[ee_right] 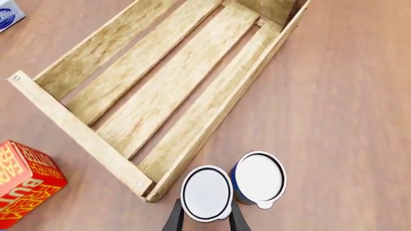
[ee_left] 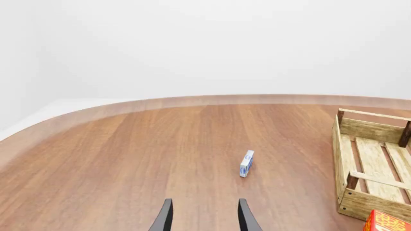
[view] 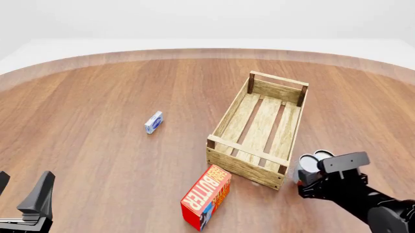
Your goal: Pick up the tomato sauce, and put it in the wooden tray.
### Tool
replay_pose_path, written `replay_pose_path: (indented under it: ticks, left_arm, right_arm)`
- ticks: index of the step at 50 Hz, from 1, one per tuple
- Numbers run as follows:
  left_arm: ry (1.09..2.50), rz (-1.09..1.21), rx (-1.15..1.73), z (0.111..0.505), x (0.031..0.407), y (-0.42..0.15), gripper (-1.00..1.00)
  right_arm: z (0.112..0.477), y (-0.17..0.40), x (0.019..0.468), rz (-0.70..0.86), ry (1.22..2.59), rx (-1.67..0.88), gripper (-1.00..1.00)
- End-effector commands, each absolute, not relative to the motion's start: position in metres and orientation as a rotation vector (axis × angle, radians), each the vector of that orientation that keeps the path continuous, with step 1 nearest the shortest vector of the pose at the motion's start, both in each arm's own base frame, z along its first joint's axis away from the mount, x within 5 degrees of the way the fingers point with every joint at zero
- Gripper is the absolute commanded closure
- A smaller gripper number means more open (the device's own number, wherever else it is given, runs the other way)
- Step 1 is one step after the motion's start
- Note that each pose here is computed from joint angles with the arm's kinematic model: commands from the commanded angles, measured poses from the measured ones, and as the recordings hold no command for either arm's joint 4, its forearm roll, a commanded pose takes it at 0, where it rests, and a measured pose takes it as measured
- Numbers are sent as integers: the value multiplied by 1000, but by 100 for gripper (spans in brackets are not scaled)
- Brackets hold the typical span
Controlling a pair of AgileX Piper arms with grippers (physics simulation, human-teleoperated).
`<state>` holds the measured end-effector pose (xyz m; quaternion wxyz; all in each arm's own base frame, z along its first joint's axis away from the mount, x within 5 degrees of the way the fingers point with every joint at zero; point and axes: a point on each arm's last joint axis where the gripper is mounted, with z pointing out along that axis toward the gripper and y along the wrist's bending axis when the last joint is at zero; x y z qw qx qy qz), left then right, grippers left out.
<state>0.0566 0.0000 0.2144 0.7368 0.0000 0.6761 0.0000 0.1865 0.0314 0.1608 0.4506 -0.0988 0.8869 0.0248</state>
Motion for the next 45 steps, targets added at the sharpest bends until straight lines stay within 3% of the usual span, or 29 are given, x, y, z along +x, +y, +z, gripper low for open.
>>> replay_pose_path:
  ticks: [1, 45]
  left_arm:
    - [1485, 0, 0, 214, 57, 0, -100]
    - [1485, 0, 0, 214, 57, 0, -100]
  right_arm:
    - [173, 30, 182, 65, 2177, -228, 100]
    - [208, 28, 167, 64, 2145, -242, 100]
